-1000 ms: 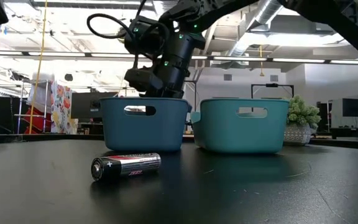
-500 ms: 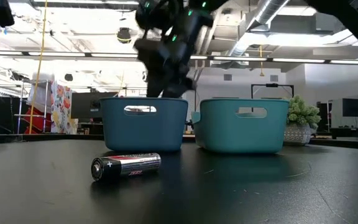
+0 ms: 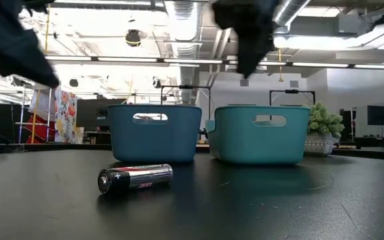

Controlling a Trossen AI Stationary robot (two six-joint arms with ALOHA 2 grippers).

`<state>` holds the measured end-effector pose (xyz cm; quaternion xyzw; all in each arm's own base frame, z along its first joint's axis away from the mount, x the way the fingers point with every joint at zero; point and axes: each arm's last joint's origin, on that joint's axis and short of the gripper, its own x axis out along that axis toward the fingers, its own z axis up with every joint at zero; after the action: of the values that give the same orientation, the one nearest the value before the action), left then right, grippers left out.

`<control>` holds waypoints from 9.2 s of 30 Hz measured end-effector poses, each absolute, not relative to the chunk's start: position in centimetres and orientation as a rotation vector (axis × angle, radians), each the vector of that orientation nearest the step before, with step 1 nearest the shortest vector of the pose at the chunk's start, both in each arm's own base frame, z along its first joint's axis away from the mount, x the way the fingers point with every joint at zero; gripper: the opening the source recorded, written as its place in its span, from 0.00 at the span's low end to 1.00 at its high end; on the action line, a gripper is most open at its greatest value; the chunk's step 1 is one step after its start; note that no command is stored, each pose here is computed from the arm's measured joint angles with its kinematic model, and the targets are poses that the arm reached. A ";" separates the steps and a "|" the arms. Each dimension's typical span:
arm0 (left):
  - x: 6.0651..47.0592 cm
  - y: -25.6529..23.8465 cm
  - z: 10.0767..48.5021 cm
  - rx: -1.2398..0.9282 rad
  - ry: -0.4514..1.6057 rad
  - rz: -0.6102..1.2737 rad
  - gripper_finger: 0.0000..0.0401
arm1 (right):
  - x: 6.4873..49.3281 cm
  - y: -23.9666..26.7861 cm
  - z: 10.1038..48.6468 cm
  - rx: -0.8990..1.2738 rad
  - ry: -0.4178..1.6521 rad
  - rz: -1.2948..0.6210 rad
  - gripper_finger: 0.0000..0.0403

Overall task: Sort batteries
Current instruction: Put the white battery into the green bin, then return to Home Position

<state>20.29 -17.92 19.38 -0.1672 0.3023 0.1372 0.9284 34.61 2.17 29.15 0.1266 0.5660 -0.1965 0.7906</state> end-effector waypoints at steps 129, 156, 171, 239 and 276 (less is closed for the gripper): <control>48.8 2.7 23.3 -0.100 1.057 0.218 0.13 | 15.2 10.9 22.8 0.460 0.959 -0.380 0.50; 48.6 7.3 22.2 0.001 1.100 0.193 0.33 | 17.8 4.4 22.7 0.583 0.891 -0.737 0.50; 47.9 7.3 26.2 -0.084 1.099 0.254 0.33 | 16.5 4.9 22.1 0.397 1.271 -0.401 0.50; 9.6 0.6 17.3 -0.111 -0.073 0.131 0.33 | 18.3 2.1 23.6 0.389 1.049 -0.327 0.50; 9.9 0.2 16.6 -0.139 -0.005 0.033 0.33 | 14.3 1.3 22.1 0.101 0.548 -0.058 0.50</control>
<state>9.92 0.21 16.62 -0.0695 -0.0024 0.0163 0.9974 14.35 1.33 22.05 0.0496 0.2703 -0.0288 0.9611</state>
